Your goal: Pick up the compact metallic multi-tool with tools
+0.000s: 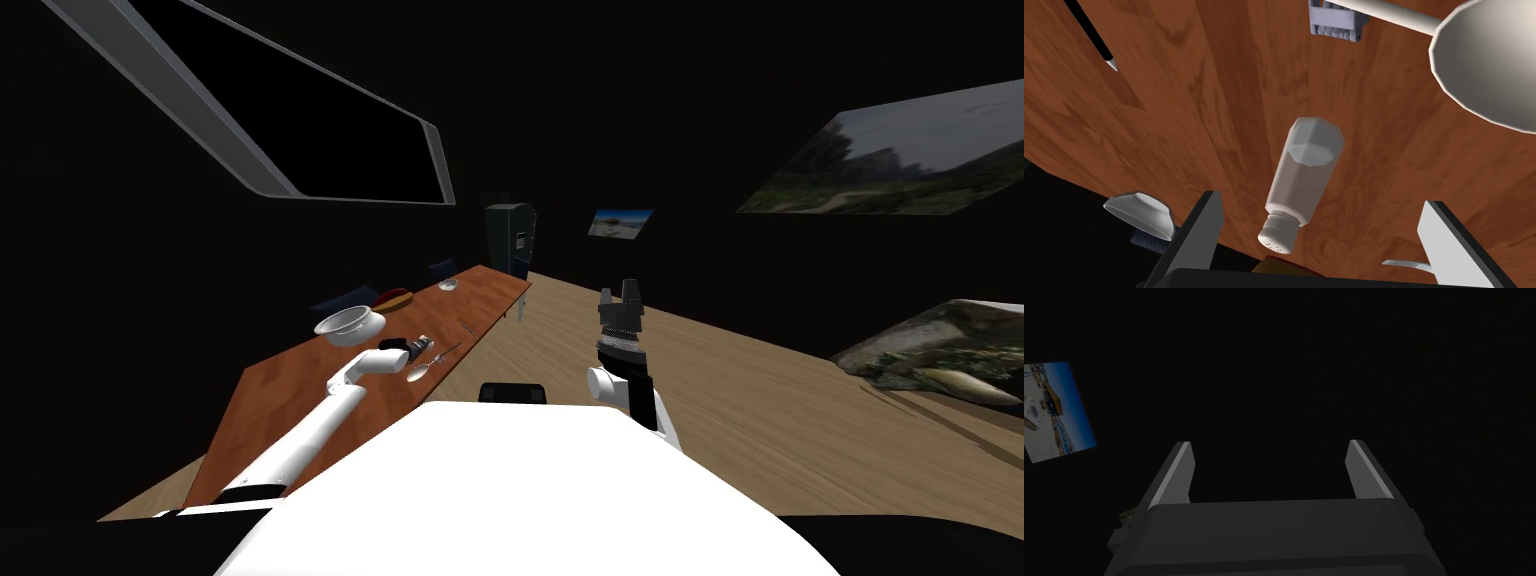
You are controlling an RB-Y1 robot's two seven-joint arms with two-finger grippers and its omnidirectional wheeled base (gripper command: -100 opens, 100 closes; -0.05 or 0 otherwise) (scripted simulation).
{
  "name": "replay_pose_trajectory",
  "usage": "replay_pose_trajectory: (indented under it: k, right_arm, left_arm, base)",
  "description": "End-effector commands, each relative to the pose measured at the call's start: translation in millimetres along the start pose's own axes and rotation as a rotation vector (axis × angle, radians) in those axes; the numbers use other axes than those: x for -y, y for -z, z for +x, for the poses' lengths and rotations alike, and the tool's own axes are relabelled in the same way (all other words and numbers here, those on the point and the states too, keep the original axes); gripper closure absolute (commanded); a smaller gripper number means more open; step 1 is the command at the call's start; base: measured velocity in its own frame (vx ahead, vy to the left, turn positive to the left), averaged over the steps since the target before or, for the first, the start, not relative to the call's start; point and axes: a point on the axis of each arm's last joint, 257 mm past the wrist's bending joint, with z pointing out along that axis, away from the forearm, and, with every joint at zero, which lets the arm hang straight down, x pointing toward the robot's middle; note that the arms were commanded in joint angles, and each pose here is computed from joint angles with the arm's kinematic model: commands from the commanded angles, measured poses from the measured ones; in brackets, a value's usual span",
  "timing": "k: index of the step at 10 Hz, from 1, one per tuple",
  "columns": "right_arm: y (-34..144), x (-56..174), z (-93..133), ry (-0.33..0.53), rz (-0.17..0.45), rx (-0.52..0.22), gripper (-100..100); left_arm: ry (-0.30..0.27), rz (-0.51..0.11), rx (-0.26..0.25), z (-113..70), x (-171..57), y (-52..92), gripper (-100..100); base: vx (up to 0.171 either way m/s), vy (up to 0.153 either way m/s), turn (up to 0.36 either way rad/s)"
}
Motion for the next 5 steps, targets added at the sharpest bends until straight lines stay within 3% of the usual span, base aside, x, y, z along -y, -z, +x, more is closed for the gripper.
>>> replay_pose_trajectory:
  k: [1,2,3,5]
  right_arm:
    - [0.0,0,0,0.000,0.000,0.000,0]
    - [0.0,0,0,0.000,0.000,0.000,0]
    - [0.0,0,0,0.000,0.000,0.000,0]
    - [0.0,0,0,0.000,0.000,0.000,0]
  left_arm:
    - [0.014,-0.065,-0.034,8.2,-22,-4.1,-100]
    - [0.027,-0.110,-0.059,13.8,-38,-6.2,-100]
    - [0.027,-0.115,-0.061,14.5,-40,-6.0,-100]
    - [0.053,-0.202,-0.112,27.5,-70,-7.6,-100]
  base:
    - [0.059,-0.047,-0.015]
    - [0.098,-0.091,-0.032]
    - [0.078,-0.083,-0.003]
    - [0.093,-0.070,-0.021]
